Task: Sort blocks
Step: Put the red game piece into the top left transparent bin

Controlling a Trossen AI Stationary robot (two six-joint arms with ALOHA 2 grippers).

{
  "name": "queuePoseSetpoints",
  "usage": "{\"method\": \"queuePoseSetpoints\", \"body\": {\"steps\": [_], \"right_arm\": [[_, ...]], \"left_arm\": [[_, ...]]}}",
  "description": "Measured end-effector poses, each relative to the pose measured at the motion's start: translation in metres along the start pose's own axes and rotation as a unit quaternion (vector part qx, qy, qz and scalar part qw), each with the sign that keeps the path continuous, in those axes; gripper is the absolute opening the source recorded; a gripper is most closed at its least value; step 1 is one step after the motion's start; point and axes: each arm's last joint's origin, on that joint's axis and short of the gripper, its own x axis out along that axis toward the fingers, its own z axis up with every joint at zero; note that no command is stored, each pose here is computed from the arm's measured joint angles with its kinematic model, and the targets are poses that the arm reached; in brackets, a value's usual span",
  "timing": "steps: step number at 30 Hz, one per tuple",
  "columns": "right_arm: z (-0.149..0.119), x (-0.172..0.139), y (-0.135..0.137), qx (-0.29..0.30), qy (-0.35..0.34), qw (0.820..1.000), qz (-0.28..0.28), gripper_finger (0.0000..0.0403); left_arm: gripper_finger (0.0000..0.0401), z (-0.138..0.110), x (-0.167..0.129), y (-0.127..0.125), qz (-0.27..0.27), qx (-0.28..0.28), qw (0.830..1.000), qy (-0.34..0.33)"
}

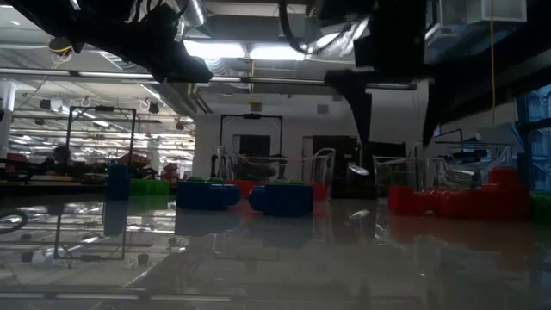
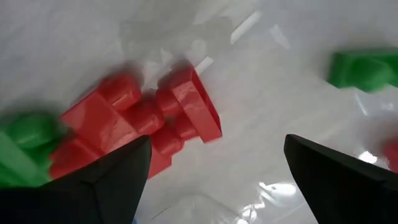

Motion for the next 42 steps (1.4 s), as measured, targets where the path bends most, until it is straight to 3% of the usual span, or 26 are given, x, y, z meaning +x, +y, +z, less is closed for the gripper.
{"method": "queuePoseSetpoints", "body": {"steps": [15,42], "right_arm": [[-0.004,0.050,0.014,-0.090,-0.003,0.996,-0.006,0.0365],[-0.010,0.081,0.022,-0.132,-0.006,0.990,-0.050,0.0351]], "left_arm": [[0.0159,0.000,0.000,0.000,0.000,0.005,1.000,0.000],[0.0159,0.000,0.000,0.000,0.000,0.006,1.000,-0.001]]}}
